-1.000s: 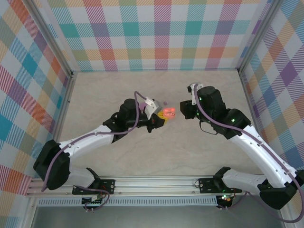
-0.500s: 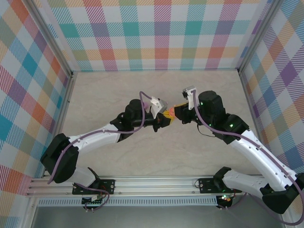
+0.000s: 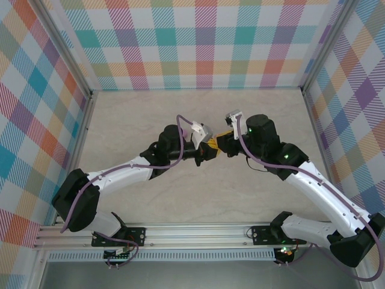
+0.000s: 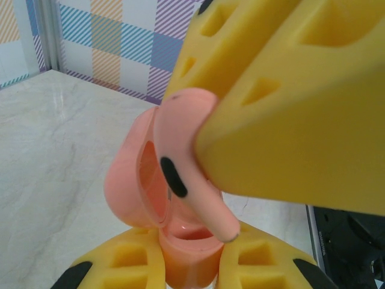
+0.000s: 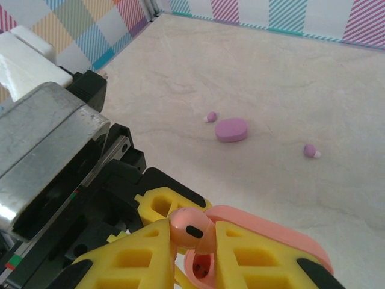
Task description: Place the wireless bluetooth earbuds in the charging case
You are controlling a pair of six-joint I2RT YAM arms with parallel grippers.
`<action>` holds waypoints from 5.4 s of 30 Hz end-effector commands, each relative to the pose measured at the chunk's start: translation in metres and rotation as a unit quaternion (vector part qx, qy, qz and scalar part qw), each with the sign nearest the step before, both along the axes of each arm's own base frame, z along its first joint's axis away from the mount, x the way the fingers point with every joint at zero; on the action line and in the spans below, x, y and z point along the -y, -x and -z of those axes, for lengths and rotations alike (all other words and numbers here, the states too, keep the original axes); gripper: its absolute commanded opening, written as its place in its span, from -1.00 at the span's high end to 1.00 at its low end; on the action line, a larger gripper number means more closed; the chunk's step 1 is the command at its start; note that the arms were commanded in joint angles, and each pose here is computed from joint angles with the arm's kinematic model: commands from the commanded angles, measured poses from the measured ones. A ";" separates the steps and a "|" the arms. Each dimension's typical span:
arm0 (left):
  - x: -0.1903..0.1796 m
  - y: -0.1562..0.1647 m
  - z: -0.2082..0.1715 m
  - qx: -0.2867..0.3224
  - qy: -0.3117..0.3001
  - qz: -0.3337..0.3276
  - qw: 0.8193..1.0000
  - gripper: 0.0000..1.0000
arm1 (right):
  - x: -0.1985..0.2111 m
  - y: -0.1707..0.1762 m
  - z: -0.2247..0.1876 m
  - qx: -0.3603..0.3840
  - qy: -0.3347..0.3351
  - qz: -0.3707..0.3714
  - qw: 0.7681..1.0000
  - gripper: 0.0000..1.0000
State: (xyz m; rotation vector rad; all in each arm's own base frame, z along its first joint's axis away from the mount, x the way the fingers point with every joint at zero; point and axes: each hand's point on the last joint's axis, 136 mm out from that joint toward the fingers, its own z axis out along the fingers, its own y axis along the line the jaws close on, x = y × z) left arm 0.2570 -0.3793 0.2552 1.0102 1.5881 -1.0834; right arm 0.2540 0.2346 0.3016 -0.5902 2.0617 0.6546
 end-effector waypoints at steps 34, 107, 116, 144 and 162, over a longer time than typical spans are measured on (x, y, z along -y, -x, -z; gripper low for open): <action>0.002 0.018 -0.063 0.021 0.071 0.026 0.997 1.00 | 0.000 0.007 -0.015 0.112 0.001 -0.047 0.993 0.58; -0.008 0.017 -0.076 0.034 0.082 0.004 0.996 1.00 | 0.001 0.019 -0.050 0.084 -0.030 -0.051 0.995 0.08; -0.007 0.016 -0.069 0.031 0.076 0.000 0.997 1.00 | 0.000 0.019 -0.081 0.067 -0.059 -0.039 0.995 0.17; -0.018 0.037 -0.073 0.055 0.040 0.032 0.997 1.00 | 0.007 -0.027 -0.019 -0.261 -0.161 -0.011 0.952 0.47; -0.023 0.025 -0.072 0.050 0.053 -0.010 0.997 1.00 | -0.001 0.001 -0.025 -0.278 -0.195 -0.073 0.938 0.56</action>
